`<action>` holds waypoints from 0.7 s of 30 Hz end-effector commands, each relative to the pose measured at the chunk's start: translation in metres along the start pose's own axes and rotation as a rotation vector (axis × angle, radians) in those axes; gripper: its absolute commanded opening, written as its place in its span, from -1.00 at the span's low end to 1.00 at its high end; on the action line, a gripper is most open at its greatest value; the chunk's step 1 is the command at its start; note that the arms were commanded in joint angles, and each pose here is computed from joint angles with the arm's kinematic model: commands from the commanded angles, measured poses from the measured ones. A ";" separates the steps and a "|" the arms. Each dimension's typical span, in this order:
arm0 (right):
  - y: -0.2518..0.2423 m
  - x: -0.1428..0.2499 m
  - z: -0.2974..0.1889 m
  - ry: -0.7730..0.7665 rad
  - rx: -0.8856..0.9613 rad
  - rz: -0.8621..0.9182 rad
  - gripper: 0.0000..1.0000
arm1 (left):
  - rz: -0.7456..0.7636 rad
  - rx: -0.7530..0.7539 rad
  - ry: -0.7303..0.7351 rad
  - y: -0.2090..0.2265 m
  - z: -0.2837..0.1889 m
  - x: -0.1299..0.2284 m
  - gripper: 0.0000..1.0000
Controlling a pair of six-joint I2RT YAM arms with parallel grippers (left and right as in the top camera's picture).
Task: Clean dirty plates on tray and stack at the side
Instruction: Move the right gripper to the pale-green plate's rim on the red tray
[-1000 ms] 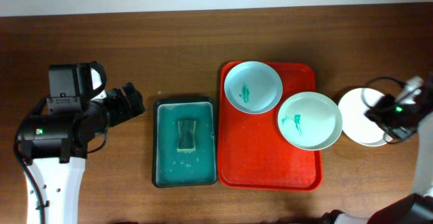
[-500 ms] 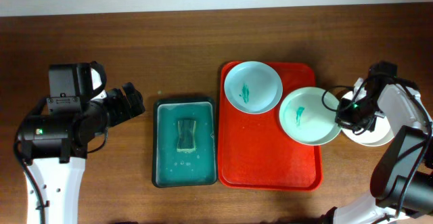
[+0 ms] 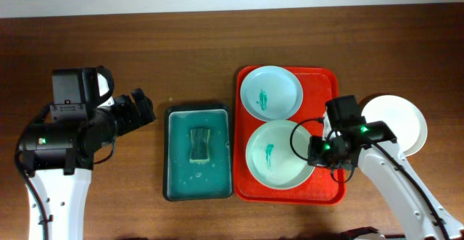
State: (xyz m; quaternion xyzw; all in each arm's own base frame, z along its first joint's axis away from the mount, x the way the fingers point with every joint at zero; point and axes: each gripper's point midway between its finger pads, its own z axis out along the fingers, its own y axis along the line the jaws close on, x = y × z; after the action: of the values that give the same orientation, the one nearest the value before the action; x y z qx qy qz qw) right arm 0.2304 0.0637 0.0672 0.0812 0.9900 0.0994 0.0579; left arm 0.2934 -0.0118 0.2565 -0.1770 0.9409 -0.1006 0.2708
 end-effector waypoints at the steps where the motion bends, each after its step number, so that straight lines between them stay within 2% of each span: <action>1: -0.001 0.004 0.017 0.011 -0.008 -0.113 -0.92 | 0.014 0.004 -0.015 0.000 -0.004 -0.003 0.99; 4: 0.000 -0.010 0.034 -0.003 -0.007 -0.147 -0.92 | 0.015 0.004 -0.015 0.000 -0.004 -0.003 0.99; 5: -0.002 -0.009 0.040 0.016 -0.003 -0.169 -0.83 | 0.015 0.004 -0.015 0.000 -0.004 -0.003 0.99; 6: -0.003 -0.005 0.040 0.034 0.002 -0.186 -0.39 | 0.014 0.004 -0.015 0.000 -0.004 -0.003 0.99; 7: -0.003 -0.006 0.029 0.034 0.017 -0.190 -0.16 | 0.015 0.004 -0.015 0.000 -0.004 -0.003 0.99; 8: -0.001 -0.013 0.016 0.010 0.027 -0.196 -0.16 | 0.014 0.004 -0.015 0.000 -0.004 -0.003 0.99; 10: 0.024 -0.044 -0.058 -0.143 -0.019 -0.222 -0.16 | 0.014 0.014 -0.011 -0.002 -0.004 -0.002 0.99; 13: 0.052 -0.045 -0.116 -0.256 -0.143 -0.256 -0.16 | 0.029 0.170 0.033 -0.032 -0.003 0.003 0.99; 14: 0.052 -0.039 -0.120 -0.250 -0.151 -0.257 -0.16 | 0.105 0.211 0.078 -0.046 0.005 0.012 0.99; 15: 0.051 -0.036 -0.119 -0.237 -0.148 -0.254 -0.16 | 0.254 0.233 0.153 -0.060 0.016 0.030 0.89; 16: 0.051 -0.036 -0.118 -0.230 -0.147 -0.252 -0.16 | 0.340 0.185 0.249 -0.064 0.033 0.052 0.75; 17: 0.051 -0.036 -0.116 -0.225 -0.146 -0.251 -0.16 | 0.421 0.077 0.340 -0.062 0.054 0.073 0.70; 19: 0.050 -0.037 -0.112 -0.209 -0.142 -0.245 -0.16 | 0.522 -0.039 0.468 -0.068 0.093 0.103 0.70; 20: 0.049 -0.035 -0.110 -0.195 -0.139 -0.242 -0.15 | 0.474 -0.128 0.527 -0.066 0.116 0.118 0.76; 21: 0.048 -0.032 -0.109 -0.184 -0.136 -0.239 -0.15 | 0.434 -0.168 0.601 -0.066 0.138 0.134 0.70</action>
State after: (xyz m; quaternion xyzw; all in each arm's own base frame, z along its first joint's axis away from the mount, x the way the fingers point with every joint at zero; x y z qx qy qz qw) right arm 0.2565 0.0804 0.1842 -0.0253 0.9749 0.1436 0.1683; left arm 0.2796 -0.1365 0.1304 0.0798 0.9950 -0.0547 0.0255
